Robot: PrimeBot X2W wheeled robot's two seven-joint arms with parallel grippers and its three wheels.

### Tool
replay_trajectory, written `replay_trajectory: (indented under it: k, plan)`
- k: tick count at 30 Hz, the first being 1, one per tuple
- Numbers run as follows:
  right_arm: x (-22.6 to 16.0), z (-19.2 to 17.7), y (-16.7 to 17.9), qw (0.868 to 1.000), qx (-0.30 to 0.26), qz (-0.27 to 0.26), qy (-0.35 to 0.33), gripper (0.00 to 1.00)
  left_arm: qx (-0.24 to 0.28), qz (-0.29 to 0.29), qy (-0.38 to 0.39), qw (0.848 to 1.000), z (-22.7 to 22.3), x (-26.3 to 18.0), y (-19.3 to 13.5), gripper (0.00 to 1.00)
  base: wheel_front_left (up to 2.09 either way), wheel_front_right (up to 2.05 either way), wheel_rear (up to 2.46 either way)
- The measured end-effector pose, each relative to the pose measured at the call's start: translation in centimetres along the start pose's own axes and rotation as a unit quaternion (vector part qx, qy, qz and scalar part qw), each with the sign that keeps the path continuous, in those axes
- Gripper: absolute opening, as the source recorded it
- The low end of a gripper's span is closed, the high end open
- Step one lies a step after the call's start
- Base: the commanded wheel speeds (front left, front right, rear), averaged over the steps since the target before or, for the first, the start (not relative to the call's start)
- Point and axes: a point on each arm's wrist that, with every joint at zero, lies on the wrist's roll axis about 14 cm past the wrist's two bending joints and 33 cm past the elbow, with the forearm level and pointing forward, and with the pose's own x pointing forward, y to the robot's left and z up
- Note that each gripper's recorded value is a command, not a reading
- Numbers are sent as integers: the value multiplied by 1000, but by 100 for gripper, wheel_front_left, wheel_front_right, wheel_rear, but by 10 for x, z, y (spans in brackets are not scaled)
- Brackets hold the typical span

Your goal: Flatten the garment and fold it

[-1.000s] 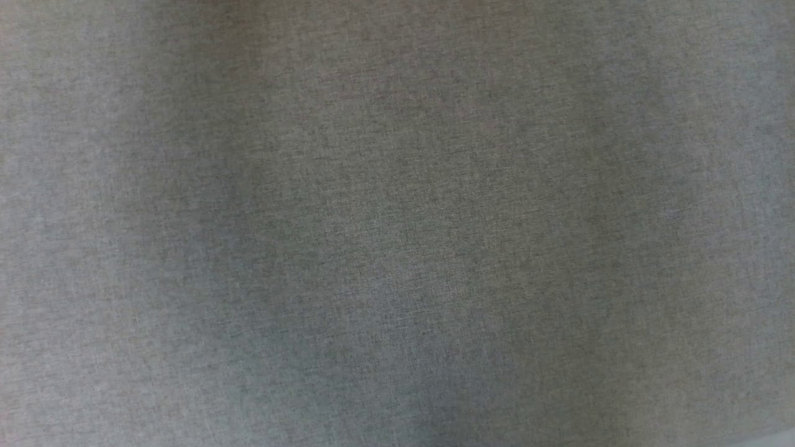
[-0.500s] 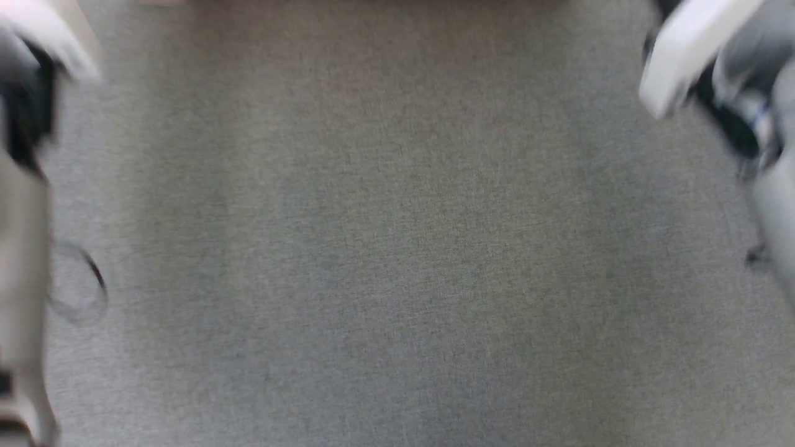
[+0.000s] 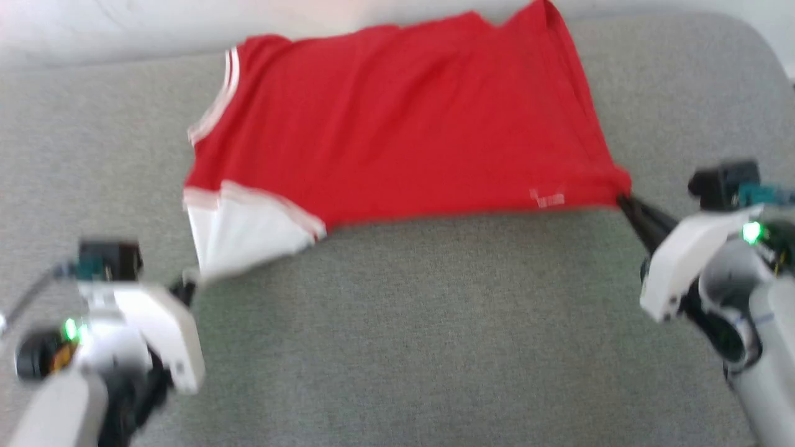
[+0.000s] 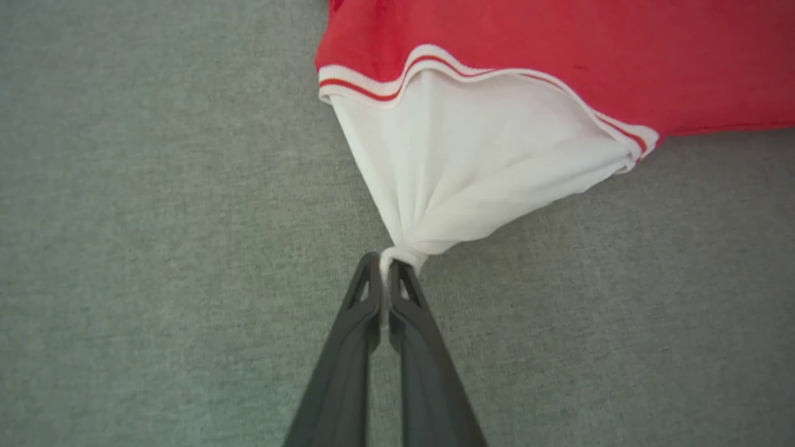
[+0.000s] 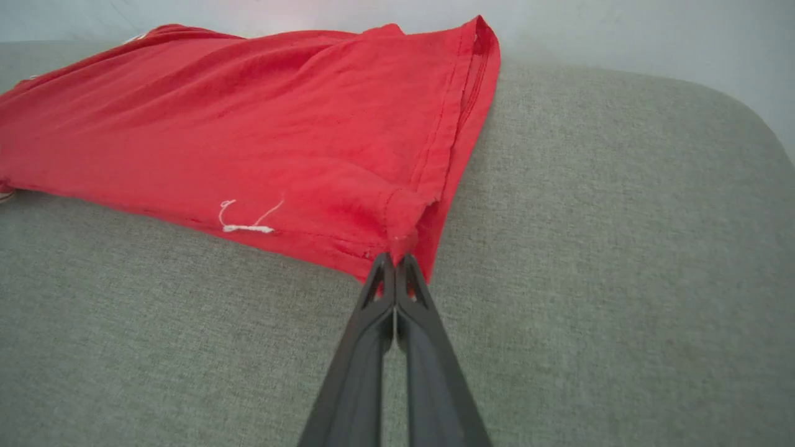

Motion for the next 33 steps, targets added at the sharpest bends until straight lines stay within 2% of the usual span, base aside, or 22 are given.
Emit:
replay_trajectory:
  k: [10,20,24,27,33]
  plan:
    - [-47,-54,8,997,52,-32,44,0,-70,14,93,993,-94,-71,-12,0,0,0,0]
    - [-84,-113,7,988,75,-70,118,0,-116,18,139,983,-144,-107,-30,0,0,0,0]
    - [-90,-116,10,988,77,-79,104,0,-100,25,80,991,-131,-106,-31,0,0,0,0]
    - [-88,-106,11,991,81,-86,59,0,-62,42,-32,997,-95,-99,-28,0,0,0,0]
    - [-82,-90,16,994,71,-89,-6,0,12,57,-201,978,-32,-85,-31,0,0,0,0]
